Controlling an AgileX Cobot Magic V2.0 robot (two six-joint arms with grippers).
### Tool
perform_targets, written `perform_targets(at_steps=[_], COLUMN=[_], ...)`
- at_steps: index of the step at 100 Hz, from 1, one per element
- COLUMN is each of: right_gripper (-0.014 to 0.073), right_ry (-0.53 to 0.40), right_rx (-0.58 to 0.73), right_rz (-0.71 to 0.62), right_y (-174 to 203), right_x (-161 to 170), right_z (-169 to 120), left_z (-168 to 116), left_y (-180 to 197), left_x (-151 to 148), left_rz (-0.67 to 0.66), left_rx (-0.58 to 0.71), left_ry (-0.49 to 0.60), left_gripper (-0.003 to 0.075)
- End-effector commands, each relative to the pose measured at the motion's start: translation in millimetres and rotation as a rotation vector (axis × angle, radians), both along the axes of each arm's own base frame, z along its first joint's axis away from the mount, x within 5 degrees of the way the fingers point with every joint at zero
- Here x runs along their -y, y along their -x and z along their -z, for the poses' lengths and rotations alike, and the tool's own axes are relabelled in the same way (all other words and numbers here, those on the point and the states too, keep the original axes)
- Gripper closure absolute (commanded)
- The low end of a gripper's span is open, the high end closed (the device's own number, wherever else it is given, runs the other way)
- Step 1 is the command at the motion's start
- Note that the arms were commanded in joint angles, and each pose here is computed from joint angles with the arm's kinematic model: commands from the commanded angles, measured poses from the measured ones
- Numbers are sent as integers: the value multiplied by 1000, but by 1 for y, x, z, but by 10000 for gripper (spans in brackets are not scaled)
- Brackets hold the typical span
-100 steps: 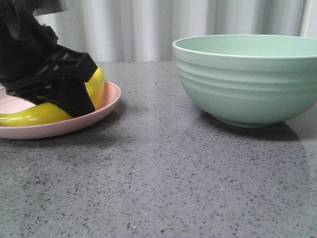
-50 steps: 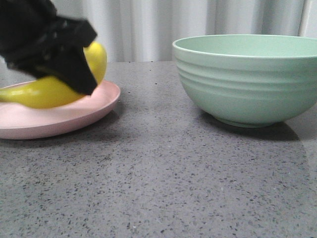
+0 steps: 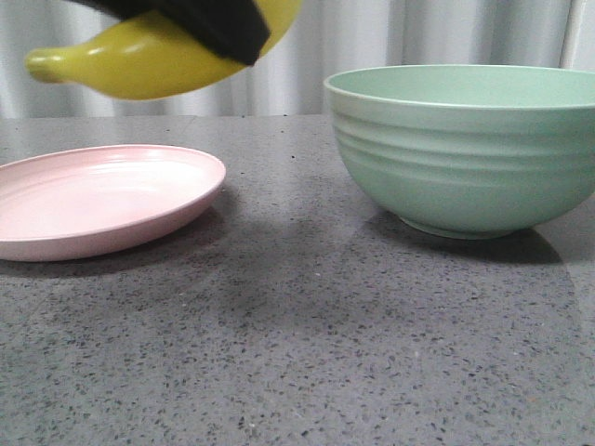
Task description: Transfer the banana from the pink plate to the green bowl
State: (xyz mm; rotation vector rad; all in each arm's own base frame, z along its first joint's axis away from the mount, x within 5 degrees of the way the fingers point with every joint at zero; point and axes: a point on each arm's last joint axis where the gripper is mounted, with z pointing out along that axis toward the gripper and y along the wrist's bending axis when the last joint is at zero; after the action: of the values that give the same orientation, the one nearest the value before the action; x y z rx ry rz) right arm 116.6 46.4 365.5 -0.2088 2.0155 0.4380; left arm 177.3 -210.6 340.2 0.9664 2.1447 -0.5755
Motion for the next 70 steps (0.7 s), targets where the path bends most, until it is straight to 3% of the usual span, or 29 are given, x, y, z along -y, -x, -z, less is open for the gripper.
perform_targets(at_steps=[1,13,27,42,70], right_gripper=[273,206,204,205,209], right_ry=[-48,-83,-111,-169,-166], right_rx=[67,60,34,-45,-133], right_rz=[-47,-108,-152,-185,-201], right_y=[-19,-39,-66,-95,-126], right_x=[-14,-32,-55,-79,-102], right_z=[-25,-39,-46,-44,-28], left_z=[-29,-30,-31,-32,-32], left_y=[12,21,25,25,25], left_x=[3,9,13,13,13], left_rz=[31,68,89,87,85], left_rx=[89,89,98,104,110], left_ry=[116,120,133,140,147], left_gripper=[739,739,739,739,738])
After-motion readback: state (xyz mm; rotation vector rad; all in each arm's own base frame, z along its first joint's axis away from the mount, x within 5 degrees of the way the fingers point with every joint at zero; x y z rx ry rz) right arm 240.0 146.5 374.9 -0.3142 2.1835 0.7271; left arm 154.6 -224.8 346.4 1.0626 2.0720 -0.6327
